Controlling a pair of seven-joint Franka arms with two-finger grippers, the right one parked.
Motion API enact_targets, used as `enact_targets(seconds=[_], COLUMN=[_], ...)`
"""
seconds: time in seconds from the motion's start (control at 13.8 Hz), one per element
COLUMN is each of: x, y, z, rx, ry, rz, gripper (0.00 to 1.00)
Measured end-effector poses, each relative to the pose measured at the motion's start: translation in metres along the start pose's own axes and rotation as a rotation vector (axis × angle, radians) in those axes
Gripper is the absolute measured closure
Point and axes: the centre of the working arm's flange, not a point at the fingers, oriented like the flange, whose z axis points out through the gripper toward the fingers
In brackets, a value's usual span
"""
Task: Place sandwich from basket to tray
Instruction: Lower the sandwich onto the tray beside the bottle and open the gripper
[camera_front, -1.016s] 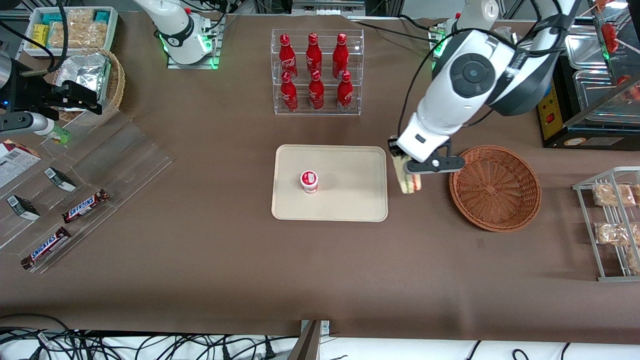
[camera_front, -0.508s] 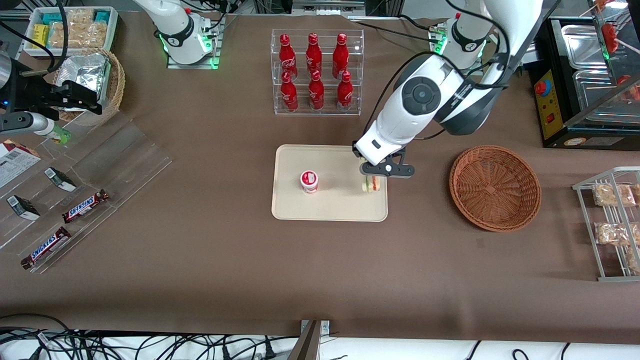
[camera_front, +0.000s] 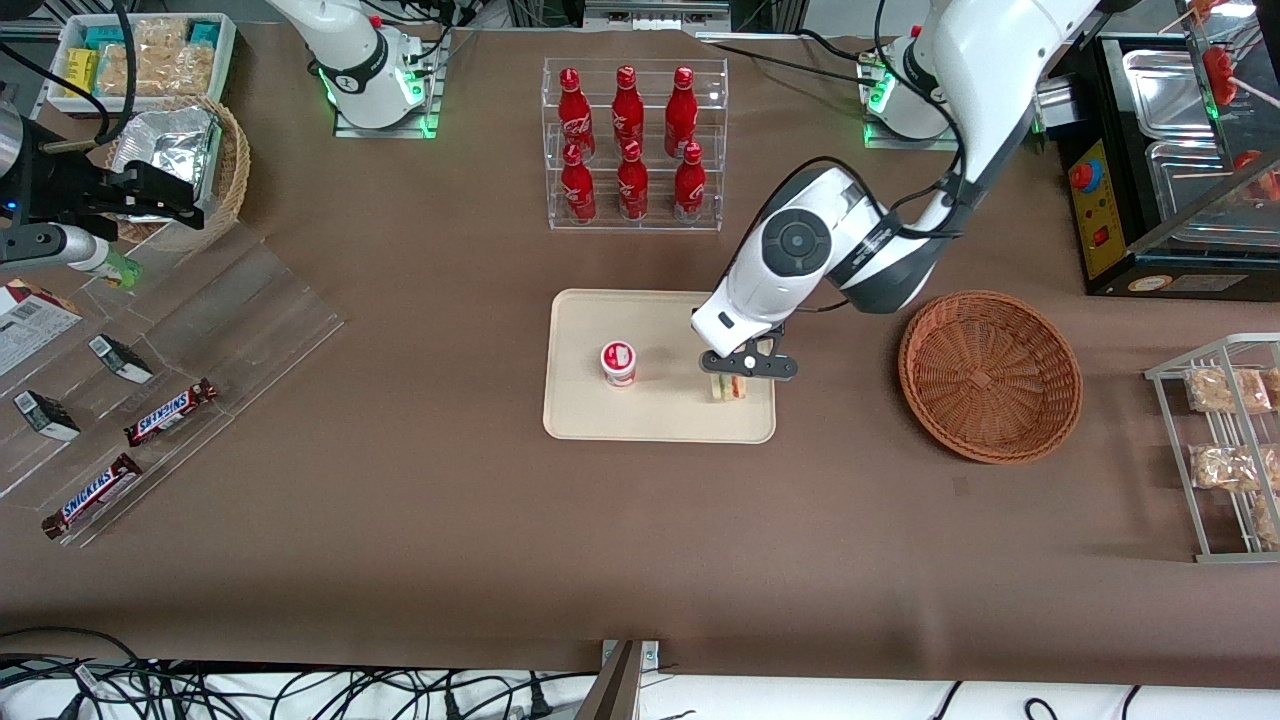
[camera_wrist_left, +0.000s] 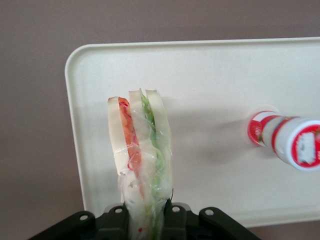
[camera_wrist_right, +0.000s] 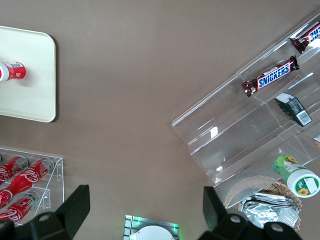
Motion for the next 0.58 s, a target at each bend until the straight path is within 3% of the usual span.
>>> enact_targets(seconds=[0.29, 0.58], x=[-0.007, -0.006], y=[0.011, 0.012], z=[0.051, 0.05], rx=[0.044, 0.042], ry=[0.019, 0.027], rz=[0.002, -0.003], gripper=[0.81, 0.82])
